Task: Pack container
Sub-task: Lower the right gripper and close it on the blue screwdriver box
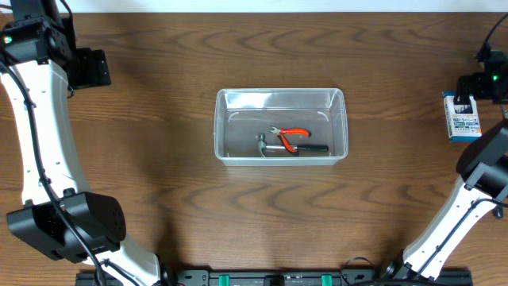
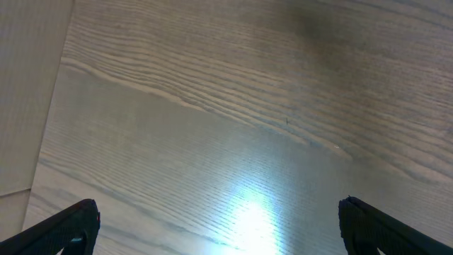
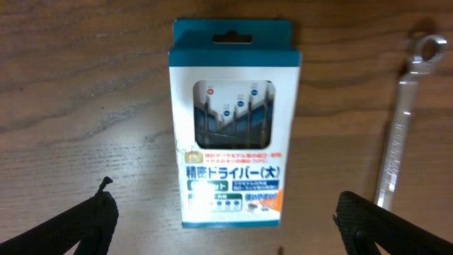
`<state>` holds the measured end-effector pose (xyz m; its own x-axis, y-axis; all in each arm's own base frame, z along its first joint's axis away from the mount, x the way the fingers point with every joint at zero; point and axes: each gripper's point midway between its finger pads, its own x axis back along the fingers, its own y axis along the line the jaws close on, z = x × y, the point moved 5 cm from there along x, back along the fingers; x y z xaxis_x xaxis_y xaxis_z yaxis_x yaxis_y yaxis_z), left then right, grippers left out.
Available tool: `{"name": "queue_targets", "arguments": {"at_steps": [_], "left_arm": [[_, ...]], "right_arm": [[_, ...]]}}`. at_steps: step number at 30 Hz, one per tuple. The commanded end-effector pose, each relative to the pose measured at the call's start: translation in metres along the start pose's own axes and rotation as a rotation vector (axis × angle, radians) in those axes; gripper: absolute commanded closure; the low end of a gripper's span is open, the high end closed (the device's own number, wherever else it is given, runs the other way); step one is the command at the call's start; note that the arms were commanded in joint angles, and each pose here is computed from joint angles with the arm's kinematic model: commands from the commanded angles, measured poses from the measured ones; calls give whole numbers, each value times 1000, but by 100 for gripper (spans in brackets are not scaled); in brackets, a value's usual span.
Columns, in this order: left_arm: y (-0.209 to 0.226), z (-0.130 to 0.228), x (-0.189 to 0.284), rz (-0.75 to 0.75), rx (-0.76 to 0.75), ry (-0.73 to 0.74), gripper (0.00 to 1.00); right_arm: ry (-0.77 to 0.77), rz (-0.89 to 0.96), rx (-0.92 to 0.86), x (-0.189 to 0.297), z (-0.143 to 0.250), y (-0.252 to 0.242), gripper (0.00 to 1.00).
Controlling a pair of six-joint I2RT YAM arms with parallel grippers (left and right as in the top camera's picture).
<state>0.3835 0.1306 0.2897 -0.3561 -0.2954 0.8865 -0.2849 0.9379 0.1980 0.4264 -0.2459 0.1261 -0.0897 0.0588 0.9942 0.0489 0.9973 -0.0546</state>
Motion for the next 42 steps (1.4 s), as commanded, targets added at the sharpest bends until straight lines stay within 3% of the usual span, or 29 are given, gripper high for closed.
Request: {"name": "queue_targets", "arguments": {"at_steps": [1, 42], "left_arm": [[3, -1, 3, -10, -1, -7, 2], [3, -1, 3, -10, -1, -7, 2]], "right_arm": [[18, -32, -27, -15, 2, -2, 1], [82, -63, -52, -51, 16, -9, 1]]}}
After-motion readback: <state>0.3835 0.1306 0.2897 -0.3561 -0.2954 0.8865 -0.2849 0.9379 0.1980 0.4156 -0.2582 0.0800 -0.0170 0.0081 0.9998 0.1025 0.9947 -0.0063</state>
